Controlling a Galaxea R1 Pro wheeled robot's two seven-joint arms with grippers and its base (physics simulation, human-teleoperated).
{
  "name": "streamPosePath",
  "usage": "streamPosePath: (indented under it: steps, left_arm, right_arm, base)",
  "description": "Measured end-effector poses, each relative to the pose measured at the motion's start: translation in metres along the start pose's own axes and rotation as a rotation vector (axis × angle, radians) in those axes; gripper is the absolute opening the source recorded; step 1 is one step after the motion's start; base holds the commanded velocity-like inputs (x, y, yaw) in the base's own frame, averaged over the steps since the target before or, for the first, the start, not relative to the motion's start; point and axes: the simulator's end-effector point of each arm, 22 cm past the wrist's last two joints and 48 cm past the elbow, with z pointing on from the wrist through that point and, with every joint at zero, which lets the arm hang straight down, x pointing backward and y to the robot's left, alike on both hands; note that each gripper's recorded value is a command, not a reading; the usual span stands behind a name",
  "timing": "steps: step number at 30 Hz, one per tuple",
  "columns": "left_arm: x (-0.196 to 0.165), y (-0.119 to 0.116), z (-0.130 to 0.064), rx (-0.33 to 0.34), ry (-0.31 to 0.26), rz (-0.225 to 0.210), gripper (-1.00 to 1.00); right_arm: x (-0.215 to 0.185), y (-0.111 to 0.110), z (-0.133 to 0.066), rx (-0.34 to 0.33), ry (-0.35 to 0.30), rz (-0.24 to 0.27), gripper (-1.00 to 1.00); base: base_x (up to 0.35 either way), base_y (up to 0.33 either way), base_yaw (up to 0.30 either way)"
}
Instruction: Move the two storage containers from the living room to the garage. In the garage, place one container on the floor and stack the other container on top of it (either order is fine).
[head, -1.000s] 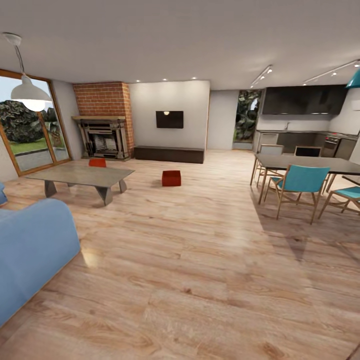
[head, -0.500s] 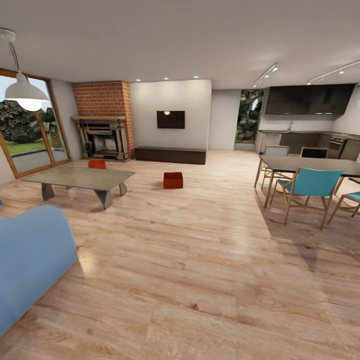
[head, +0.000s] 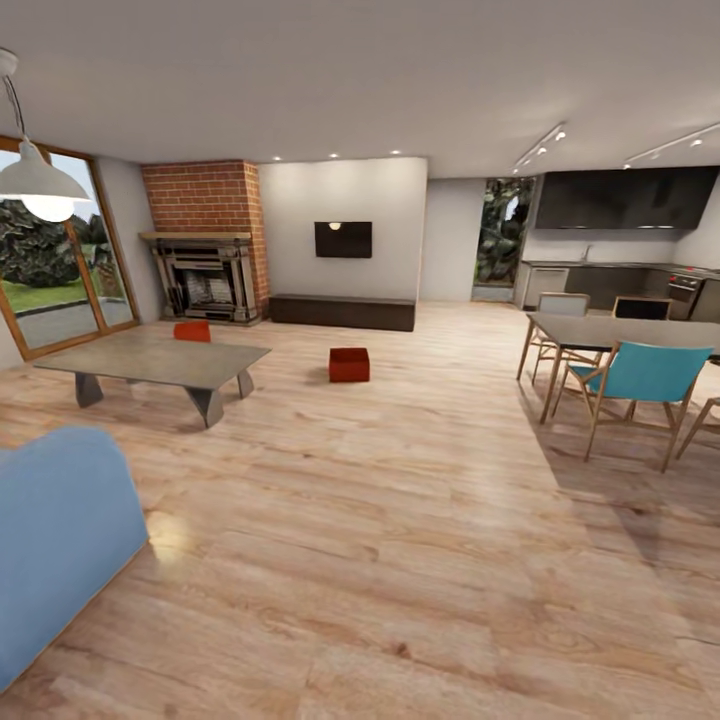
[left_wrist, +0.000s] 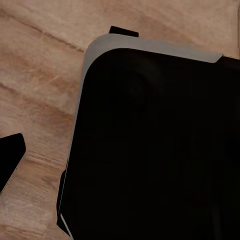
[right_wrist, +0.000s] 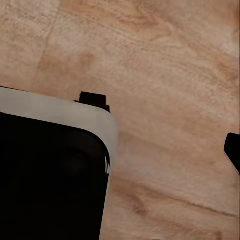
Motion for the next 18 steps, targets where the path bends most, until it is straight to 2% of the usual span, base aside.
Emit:
streamPosePath:
  steps: [18]
  left_arm:
    - [0.0004, 0.0001, 0.0, 0.0, 0.001, 0.0, 1.0]
  right_arm:
    - [-0.0001, 0.0001, 0.0, 0.0, 0.0, -0.005, 1.0]
  base:
    - [0.325, 0.003, 0.0]
